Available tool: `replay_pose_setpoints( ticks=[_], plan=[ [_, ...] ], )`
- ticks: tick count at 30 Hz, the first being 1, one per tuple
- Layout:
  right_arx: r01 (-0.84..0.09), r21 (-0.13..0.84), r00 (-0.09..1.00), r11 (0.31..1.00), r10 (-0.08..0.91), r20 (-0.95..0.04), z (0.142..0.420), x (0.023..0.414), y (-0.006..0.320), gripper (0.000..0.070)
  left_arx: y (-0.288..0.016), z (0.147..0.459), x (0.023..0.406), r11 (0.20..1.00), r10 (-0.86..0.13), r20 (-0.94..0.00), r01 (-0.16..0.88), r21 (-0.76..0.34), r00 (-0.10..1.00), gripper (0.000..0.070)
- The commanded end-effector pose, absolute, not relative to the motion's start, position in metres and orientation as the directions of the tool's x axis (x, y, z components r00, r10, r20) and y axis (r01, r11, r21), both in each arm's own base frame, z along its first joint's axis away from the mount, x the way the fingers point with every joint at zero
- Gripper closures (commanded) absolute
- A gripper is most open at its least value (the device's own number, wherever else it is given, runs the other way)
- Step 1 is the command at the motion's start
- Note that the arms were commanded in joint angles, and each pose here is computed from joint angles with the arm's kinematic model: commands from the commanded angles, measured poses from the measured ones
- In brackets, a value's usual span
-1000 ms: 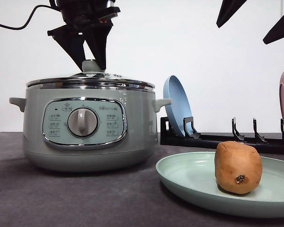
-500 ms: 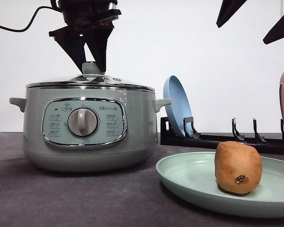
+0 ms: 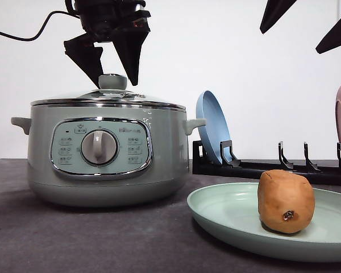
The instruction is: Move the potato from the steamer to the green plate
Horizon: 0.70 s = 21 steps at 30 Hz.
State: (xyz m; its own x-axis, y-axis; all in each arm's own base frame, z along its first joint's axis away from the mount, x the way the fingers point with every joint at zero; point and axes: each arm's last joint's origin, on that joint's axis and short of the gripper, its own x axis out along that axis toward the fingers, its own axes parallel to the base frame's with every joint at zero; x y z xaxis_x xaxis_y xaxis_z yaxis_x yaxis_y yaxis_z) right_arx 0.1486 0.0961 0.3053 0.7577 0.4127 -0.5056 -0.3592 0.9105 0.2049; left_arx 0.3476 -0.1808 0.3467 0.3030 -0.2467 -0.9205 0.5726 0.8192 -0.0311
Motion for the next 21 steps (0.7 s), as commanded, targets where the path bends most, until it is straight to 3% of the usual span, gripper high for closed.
replay_pose_setpoints(
  ticks=[1, 11, 21],
  plan=[
    [-0.375, 0.198, 0.760, 0.905, 0.423, -0.494, 0.309, 0.149, 0.098, 0.0077, -0.179, 0.371, 0.340, 0.815, -0.286, -0.885, 0.578, -0.024, 0.366, 0.0185],
    [-0.402, 0.215, 0.734, 0.890, 0.454, -0.506, 0.308, 0.148, 0.098, 0.0077, -0.158, 0.431, 0.298, 0.822, -0.355, -0.794, 0.570, -0.014, 0.493, 0.0187],
    [-0.481, 0.277, 0.642, 0.832, 0.549, -0.535, 0.305, 0.144, 0.100, 0.0077, -0.142, 0.467, 0.244, 0.749, -0.494, -0.747, 0.654, -0.107, 0.444, 0.0191]
  ],
)
